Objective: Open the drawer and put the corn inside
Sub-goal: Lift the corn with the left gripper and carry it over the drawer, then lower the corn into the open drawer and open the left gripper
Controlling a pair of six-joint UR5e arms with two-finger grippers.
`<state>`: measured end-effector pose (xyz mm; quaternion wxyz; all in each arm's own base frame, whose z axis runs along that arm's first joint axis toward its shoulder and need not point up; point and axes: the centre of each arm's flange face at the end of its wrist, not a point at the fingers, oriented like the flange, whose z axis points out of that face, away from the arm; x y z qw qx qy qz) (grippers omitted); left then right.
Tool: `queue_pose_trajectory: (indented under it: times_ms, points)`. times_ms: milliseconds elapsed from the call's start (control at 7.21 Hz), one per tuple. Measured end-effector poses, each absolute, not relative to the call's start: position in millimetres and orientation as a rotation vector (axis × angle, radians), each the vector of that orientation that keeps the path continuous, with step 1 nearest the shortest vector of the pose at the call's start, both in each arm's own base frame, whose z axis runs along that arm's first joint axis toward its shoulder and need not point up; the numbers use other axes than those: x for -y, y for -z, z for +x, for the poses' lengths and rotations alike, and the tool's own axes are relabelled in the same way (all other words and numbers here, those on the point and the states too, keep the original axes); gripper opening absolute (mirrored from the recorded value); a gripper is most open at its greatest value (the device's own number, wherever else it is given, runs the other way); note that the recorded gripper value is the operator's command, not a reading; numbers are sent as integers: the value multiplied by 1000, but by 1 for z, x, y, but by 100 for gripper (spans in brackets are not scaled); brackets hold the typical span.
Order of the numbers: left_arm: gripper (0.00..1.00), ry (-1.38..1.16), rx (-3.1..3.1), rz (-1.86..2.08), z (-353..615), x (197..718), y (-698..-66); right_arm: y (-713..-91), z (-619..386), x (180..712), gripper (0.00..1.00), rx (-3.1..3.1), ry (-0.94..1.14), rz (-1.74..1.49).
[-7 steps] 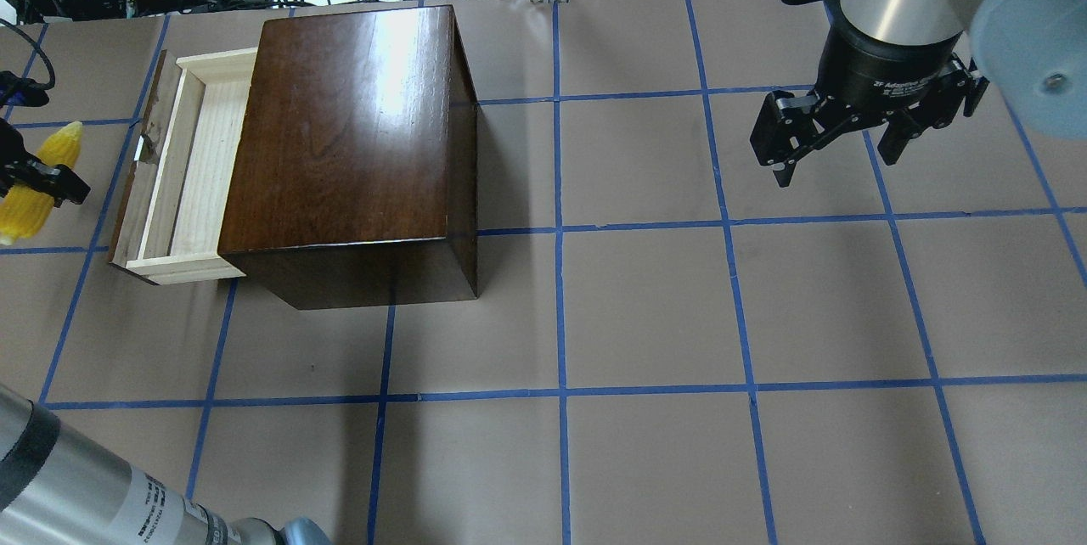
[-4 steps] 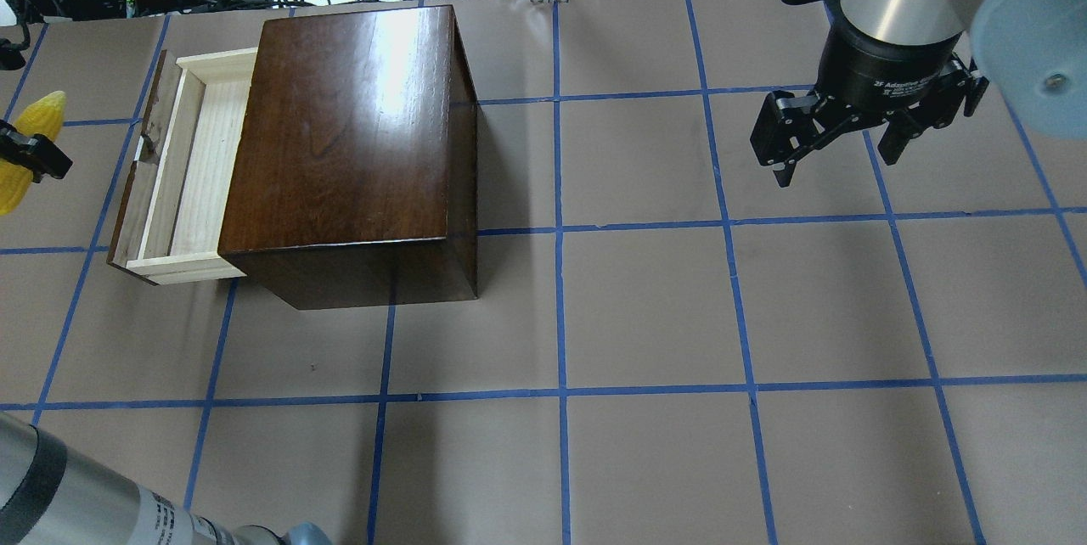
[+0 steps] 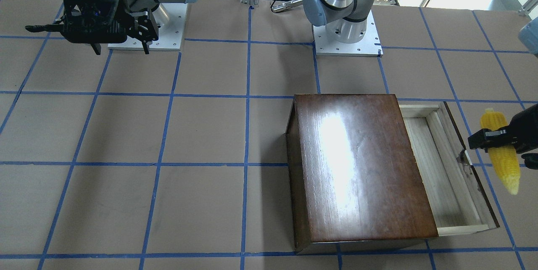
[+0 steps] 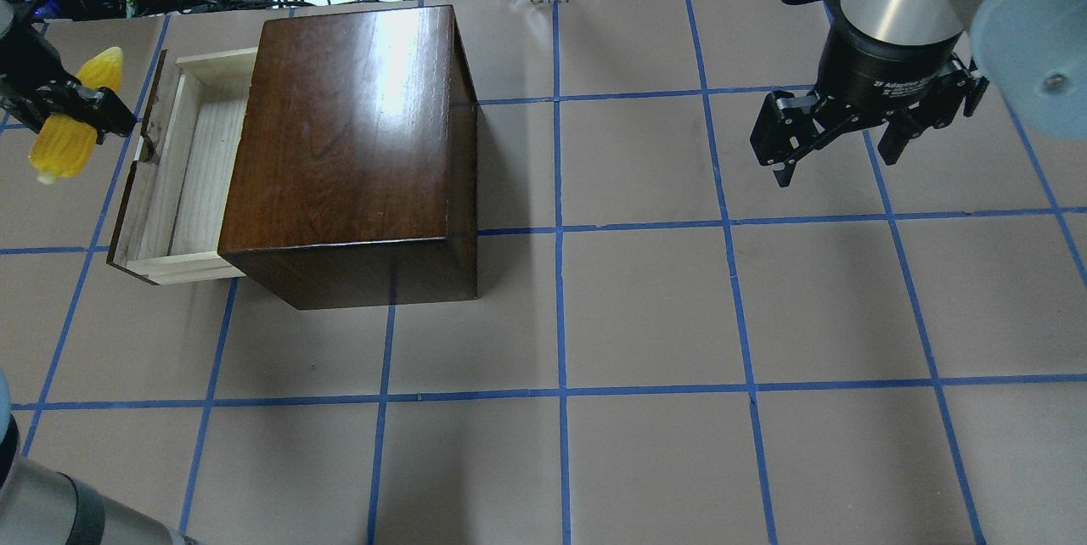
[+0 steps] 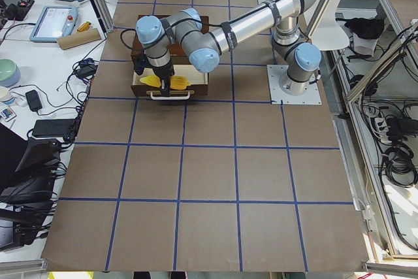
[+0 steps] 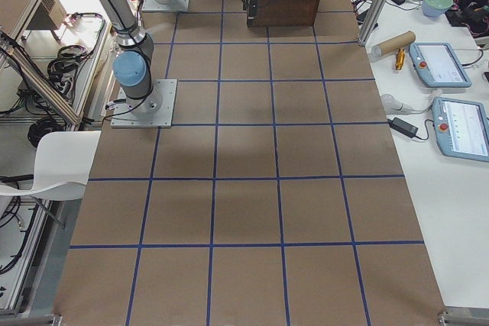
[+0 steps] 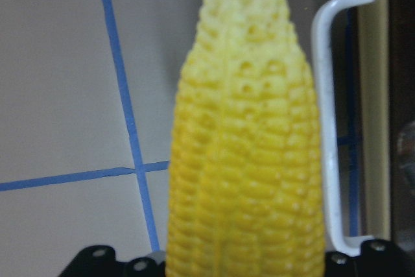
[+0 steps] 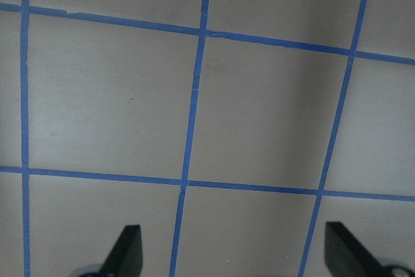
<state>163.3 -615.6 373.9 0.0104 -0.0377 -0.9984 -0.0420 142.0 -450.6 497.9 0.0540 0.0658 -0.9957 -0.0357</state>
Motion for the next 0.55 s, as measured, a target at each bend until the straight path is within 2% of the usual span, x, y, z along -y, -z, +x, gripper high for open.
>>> queue_pose_trajectory:
  times_ms: [555]
  points:
    - [0, 148, 3089, -10, 103, 626, -353, -498, 142, 451, 100, 3025, 109, 200]
